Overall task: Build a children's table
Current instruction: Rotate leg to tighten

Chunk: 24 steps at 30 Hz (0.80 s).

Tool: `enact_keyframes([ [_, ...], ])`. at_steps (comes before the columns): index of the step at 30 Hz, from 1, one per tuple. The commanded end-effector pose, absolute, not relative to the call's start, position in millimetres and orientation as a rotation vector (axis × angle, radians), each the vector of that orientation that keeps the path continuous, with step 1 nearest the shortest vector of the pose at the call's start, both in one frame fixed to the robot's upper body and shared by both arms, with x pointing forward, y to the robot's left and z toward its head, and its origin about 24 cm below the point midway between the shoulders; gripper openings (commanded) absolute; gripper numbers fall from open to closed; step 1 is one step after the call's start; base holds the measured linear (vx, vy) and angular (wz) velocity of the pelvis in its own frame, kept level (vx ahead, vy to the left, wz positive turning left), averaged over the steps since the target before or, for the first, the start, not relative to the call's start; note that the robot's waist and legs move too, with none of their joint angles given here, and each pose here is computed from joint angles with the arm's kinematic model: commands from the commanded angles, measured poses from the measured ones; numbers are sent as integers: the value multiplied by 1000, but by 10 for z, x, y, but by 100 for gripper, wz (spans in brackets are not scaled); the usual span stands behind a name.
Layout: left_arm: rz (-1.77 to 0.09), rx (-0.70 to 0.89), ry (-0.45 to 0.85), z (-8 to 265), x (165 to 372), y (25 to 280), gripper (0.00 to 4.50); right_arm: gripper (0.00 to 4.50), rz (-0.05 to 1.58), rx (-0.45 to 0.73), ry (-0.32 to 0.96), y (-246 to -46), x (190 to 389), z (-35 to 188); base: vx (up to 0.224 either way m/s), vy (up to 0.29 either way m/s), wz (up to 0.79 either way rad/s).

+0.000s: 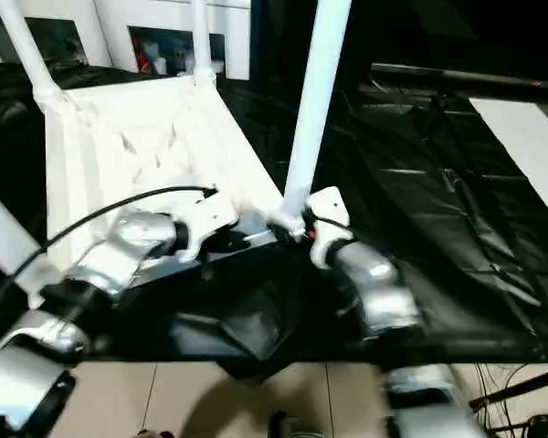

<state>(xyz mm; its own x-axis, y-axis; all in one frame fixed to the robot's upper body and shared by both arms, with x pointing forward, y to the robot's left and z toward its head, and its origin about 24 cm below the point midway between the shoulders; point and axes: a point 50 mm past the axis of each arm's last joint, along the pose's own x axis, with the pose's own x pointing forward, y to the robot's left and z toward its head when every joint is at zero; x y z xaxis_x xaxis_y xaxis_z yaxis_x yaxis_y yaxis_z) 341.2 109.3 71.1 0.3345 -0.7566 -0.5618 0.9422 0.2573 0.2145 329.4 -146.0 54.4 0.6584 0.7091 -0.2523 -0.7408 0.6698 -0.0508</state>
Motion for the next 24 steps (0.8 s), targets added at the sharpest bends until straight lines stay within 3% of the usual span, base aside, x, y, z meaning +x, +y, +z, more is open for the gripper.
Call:
enact_keyframes([
  [1,-1314,593,518,476,3247,1152,0,419,969,-160,183,-1386,3245,634,56,-27,2],
  [7,-1485,576,508,538,3099,1268,0,419,1075,-171,193,-1485,3198,691,18,-9,1],
  [18,-1454,562,522,568,3109,1386,0,419,1237,-185,242,-1489,3059,640,0,0,0],
  [24,-1447,566,523,574,3117,1397,0,404,1235,-198,253,-1522,3054,626,0,0,0],
])
